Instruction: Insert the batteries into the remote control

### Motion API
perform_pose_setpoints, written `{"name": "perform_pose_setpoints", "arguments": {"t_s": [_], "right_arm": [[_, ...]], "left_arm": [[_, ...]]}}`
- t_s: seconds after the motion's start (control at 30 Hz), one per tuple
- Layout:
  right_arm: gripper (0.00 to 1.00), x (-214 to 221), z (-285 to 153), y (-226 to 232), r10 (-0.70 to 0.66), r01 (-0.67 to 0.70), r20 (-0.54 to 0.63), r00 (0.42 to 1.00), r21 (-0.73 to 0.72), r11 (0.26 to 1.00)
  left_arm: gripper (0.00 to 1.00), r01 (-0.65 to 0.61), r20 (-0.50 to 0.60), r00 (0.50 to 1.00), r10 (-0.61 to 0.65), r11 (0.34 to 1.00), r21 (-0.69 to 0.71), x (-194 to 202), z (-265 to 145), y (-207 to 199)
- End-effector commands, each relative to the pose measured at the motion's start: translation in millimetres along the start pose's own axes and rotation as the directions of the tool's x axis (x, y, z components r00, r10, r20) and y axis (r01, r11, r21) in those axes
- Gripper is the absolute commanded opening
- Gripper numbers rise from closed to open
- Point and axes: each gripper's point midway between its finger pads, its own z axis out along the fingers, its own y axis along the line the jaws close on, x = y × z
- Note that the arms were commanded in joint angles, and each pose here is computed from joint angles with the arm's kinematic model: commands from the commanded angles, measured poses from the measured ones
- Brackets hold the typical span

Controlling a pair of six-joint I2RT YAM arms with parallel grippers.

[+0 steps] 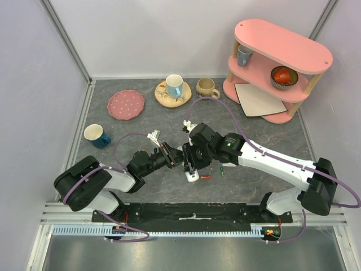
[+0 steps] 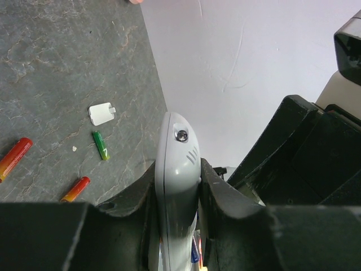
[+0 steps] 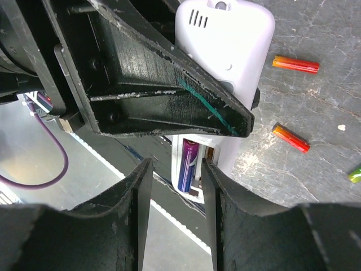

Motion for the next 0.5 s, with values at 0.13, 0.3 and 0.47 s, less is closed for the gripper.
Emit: {"name": "perform_pose_setpoints", "arguments": {"t_s": [0.13,0.3,0.47], "right_arm": [[0.49,-13,-30,-1,-0.053,0.051,0.057,0.997,0.034,0.998],[0.50,-26,-45,10,-0.061,0.060,0.098,0.993,0.014,0.998],[0.51,-39,-59,2,-0.048,0.041,0.172,0.984,0.041,0.998]], "left_arm": [[0.02,-0.122,0.119,0.990,0.082,0.917,0.380,-23,-10,-101],[0.02,-0.116,0.111,0.991,0.080,0.921,0.371,-22,-8,-97],[0.02,-0.113,0.114,0.991,0.075,0.917,0.382,-23,-9,-101]]}}
